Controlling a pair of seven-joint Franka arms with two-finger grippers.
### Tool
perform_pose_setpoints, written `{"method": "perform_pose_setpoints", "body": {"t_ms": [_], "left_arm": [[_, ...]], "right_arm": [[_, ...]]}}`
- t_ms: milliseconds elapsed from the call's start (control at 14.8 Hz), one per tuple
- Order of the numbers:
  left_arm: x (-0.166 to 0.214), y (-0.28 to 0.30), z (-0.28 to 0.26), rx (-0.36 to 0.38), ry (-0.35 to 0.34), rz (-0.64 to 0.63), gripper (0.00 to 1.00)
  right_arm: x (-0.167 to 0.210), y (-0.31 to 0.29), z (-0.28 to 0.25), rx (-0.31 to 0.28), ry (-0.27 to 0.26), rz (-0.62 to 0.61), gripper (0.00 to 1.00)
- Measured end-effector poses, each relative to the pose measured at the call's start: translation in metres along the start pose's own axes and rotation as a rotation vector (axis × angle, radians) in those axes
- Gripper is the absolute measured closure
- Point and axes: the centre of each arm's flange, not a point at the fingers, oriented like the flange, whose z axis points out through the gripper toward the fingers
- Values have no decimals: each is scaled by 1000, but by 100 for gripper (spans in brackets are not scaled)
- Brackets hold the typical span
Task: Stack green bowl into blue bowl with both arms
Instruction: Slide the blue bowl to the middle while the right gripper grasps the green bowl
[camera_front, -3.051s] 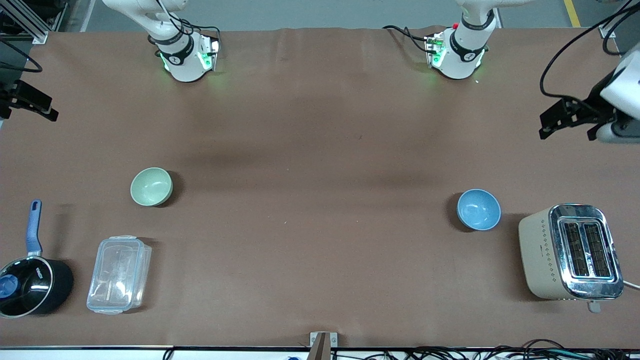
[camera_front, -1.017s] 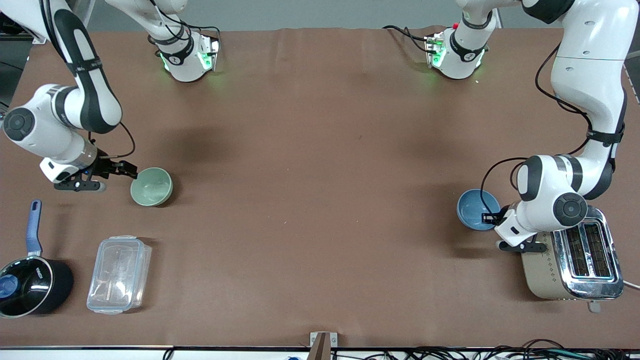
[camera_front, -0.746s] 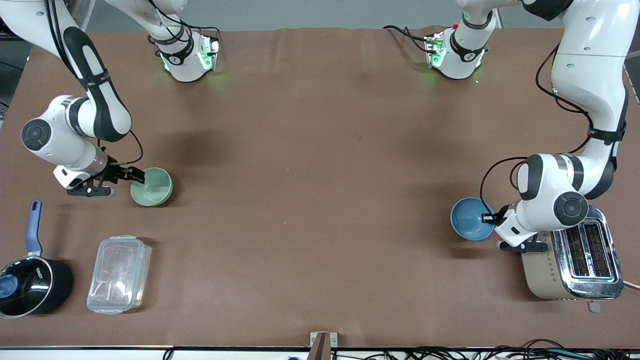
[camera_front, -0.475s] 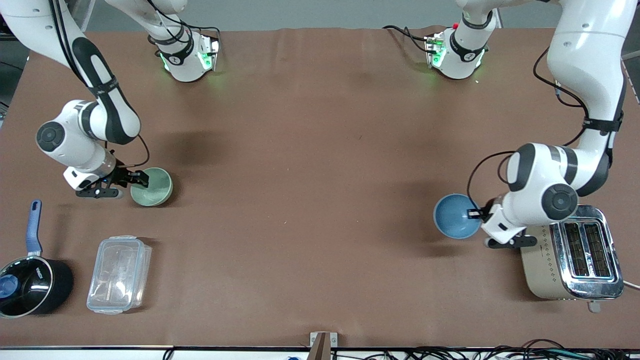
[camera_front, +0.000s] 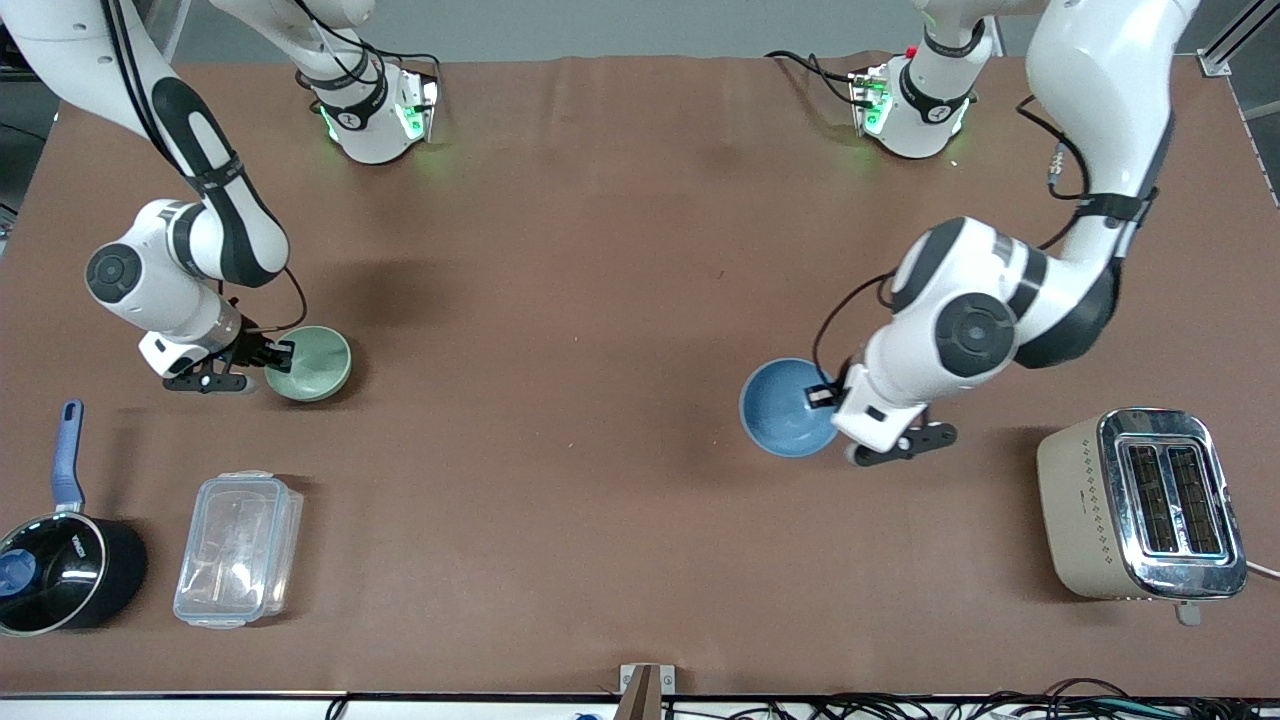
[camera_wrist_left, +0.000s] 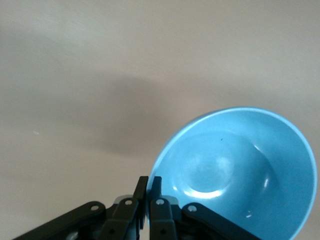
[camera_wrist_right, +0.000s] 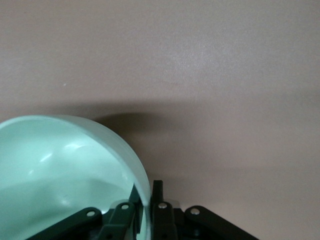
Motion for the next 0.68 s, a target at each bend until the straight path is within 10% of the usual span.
{"method": "perform_pose_setpoints", "body": {"t_ms": [407,678], "left_arm": [[-99,154,88,-67,-19,18,95],[-163,209,142,-74,7,59,95]], "right_arm": [[43,-31,-138,86,-193,41,94],[54,-138,-185,43,-228,140,94]]}}
